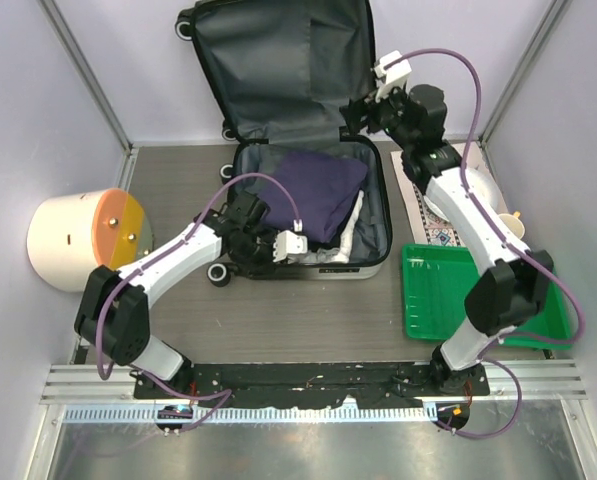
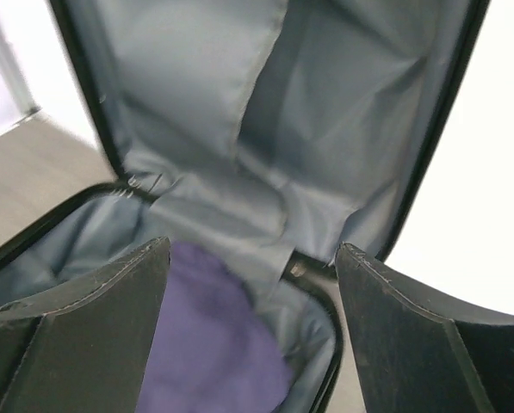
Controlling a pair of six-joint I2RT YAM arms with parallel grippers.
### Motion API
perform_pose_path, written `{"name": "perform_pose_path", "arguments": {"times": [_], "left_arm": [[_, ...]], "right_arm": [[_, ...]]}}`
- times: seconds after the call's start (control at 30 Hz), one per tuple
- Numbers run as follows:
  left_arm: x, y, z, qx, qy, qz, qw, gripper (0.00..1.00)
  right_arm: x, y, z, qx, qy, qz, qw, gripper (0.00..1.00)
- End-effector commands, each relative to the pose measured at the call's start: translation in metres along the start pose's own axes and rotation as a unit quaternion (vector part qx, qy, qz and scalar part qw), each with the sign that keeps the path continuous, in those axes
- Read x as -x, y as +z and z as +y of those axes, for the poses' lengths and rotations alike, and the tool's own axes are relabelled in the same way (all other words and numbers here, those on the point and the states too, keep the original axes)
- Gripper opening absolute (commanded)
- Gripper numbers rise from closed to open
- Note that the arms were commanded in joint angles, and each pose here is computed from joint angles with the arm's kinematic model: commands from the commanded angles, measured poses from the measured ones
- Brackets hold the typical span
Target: Open, take out, and arrange the luggage
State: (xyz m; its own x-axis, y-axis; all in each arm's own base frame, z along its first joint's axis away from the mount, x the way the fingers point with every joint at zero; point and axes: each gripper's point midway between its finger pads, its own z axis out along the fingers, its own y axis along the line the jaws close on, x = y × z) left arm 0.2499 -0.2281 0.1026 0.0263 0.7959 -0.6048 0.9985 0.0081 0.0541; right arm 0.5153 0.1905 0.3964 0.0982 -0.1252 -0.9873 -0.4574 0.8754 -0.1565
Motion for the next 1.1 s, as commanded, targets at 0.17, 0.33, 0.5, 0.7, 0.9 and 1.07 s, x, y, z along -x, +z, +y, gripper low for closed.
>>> {"name": "perform_pose_path", "arguments": {"times": [0.17, 0.33, 0.5, 0.7, 0.9, 1.07], "left_arm": [[0.066, -0.067, -0.006, 0.022, -0.051, -0.099, 0.994, 0.57], [0.105, -0.096, 0.034, 0.143, 0.014, -0.181, 0.973, 0.53], [0.094, -0.075, 0.07, 0.204, 0.082, -0.168, 0.961, 0.53], [0.101, -0.051, 0.088, 0.2, 0.148, -0.179, 0.952, 0.54], [0.097, -0.032, 0.099, 0.19, 0.179, -0.167, 0.951, 0.61], [0.089, -0.014, 0.09, 0.163, 0.212, -0.153, 0.952, 0.65]], "right_arm": [[-0.049, -0.081, 0.058, 0.093, 0.115, 0.097, 0.984, 0.82], [-0.055, -0.104, 0.054, 0.071, 0.128, 0.109, 0.983, 0.82], [-0.064, -0.117, 0.051, 0.064, 0.135, 0.124, 0.981, 0.82], [-0.075, -0.121, 0.03, 0.038, 0.143, 0.139, 0.979, 0.82], [-0.081, -0.124, 0.024, 0.033, 0.15, 0.147, 0.977, 0.82], [-0.083, -0.125, 0.015, 0.027, 0.152, 0.149, 0.977, 0.82]]}}
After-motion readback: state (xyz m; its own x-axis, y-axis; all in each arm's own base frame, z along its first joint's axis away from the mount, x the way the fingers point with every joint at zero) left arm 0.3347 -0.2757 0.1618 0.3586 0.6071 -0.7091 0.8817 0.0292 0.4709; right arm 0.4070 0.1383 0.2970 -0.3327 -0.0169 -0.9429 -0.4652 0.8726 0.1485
